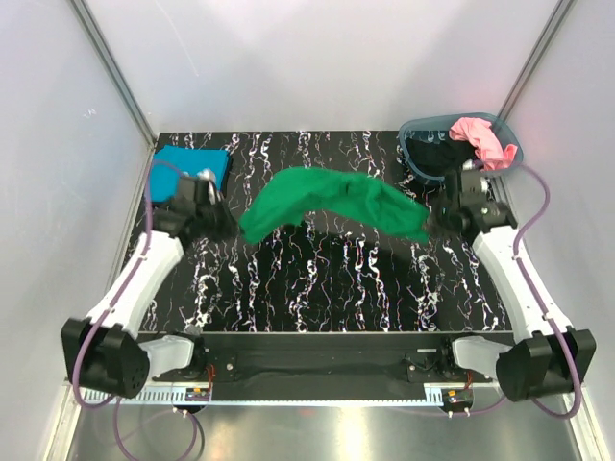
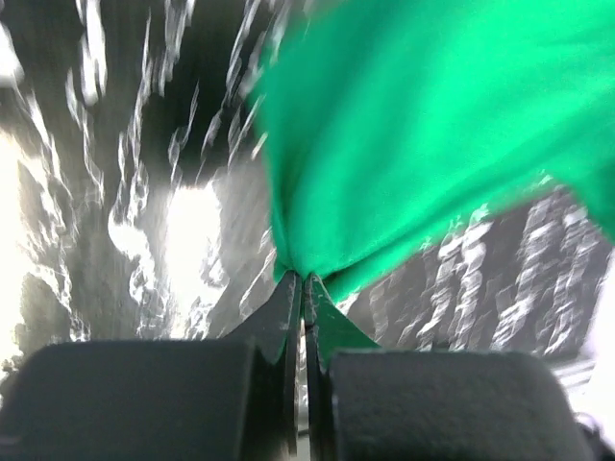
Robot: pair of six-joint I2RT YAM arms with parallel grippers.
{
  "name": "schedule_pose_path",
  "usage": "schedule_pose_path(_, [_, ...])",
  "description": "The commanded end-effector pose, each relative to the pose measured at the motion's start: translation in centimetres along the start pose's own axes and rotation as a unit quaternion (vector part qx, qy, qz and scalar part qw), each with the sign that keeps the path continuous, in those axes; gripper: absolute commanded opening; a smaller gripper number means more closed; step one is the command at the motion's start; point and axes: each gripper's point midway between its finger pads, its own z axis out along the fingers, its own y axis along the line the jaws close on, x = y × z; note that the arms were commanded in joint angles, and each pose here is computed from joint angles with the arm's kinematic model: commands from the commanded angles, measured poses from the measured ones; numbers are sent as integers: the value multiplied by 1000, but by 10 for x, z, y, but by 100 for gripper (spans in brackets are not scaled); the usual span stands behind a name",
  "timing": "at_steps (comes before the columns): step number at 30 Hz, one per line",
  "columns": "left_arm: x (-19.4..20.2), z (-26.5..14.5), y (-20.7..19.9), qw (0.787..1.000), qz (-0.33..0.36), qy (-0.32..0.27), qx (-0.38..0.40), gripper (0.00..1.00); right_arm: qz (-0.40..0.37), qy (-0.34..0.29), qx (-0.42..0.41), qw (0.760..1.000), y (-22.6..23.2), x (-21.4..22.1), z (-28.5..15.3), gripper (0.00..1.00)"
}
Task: Fold and stack the t-shirts
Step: Flatten the tshirt out
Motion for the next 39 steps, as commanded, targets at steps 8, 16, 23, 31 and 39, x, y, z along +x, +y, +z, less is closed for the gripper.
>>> schedule_pose_path(8, [121, 37, 68, 981, -45, 180, -51, 20, 14, 85, 95, 992, -46, 48, 36, 56])
schedule_pose_path(16, [58, 32, 51, 993, -19, 91, -69, 62, 23, 183, -2, 983, 13, 61, 75, 53])
schedule_pose_path(23, [25, 68, 64, 991, -13, 70, -114, 62, 9, 233, 51, 971, 1, 103, 67, 50])
schedule_pose_path(31, [38, 73, 93, 983, 1, 83, -164, 62, -8, 226, 68, 972, -12, 105, 60, 50])
schedule_pose_path(39, [52, 108, 87, 987, -11, 120, -103, 63, 48, 164, 156, 973, -54, 78, 59, 50])
